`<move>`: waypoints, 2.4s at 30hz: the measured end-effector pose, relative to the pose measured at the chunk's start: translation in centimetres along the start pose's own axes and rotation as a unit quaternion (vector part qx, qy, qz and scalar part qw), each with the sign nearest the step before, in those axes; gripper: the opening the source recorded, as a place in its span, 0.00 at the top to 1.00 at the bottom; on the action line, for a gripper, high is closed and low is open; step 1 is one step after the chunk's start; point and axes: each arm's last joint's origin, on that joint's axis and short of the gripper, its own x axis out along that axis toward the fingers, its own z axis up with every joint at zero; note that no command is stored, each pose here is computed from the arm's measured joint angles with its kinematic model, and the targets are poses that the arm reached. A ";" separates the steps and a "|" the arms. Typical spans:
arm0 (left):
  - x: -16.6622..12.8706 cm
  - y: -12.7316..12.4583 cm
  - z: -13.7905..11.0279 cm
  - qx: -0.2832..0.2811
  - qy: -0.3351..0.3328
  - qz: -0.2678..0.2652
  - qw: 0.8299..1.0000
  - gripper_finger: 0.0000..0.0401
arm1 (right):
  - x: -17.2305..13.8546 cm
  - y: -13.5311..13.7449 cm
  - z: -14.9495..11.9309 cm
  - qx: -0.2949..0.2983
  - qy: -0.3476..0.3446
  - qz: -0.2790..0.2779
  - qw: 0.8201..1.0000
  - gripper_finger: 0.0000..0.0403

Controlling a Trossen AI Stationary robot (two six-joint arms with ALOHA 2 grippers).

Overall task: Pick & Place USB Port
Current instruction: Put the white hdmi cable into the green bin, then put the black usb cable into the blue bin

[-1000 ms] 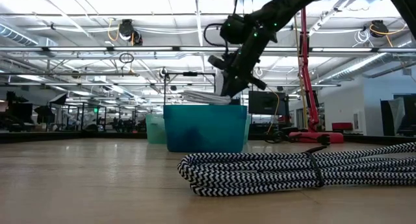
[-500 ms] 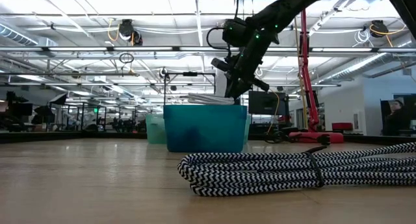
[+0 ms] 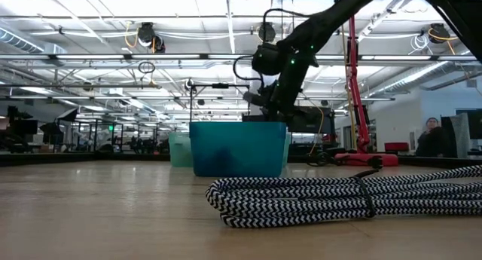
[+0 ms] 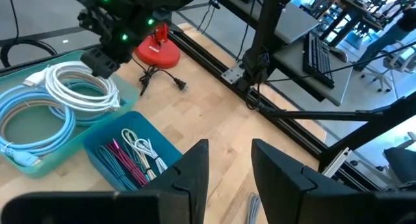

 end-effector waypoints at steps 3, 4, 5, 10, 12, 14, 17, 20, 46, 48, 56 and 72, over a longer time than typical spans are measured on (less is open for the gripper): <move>0.0 0.0 0.0 -0.003 0.000 -0.001 1.000 0.71 | 0.3 -0.4 -0.6 -0.005 0.026 -0.031 0.999 0.93; 0.0 0.0 0.0 -0.003 0.000 -0.001 1.000 0.71 | 0.7 -0.5 -0.8 -0.008 0.033 -0.039 0.999 0.92; 0.0 0.0 0.0 -0.003 0.000 -0.001 1.000 0.71 | 1.0 -0.6 -0.9 -0.010 0.038 -0.041 0.998 0.90; 0.0 0.0 0.0 -0.003 0.001 -0.001 1.000 0.71 | 1.0 -0.3 -0.9 -0.018 0.040 -0.025 0.999 0.76; 0.0 -0.1 -0.1 -0.005 0.002 -0.002 1.000 0.71 | 0.3 -0.3 -0.7 -0.017 0.032 -0.018 0.999 0.73; 0.0 -0.1 -0.1 -0.005 0.003 -0.003 1.000 0.71 | -0.6 -0.1 -0.5 -0.017 0.018 -0.011 1.000 0.70; 0.0 0.0 -0.1 -0.008 0.004 -0.003 1.000 0.71 | -3.1 0.1 0.4 -0.012 -0.031 0.009 0.999 0.70; 0.0 0.0 -0.1 -0.009 0.004 -0.002 1.000 0.71 | -6.1 0.5 1.3 -0.013 -0.088 0.047 0.995 0.71; 20.8 -3.3 -12.7 0.070 0.305 -0.099 0.945 0.71 | -29.3 -3.1 -18.0 -0.224 0.006 0.204 0.953 0.73; 22.0 -4.2 -13.7 0.065 0.307 -0.110 0.943 0.71 | -29.2 -4.5 -19.5 -0.217 0.021 0.220 0.951 0.73; 24.7 -8.5 -14.7 0.203 0.294 -0.036 0.934 0.71 | -25.7 -8.3 -24.1 -0.159 0.066 0.284 0.943 0.73; 26.1 -11.2 -20.7 0.246 0.369 -0.039 0.895 0.71 | -23.4 -8.3 -27.2 -0.147 0.110 0.400 0.898 0.74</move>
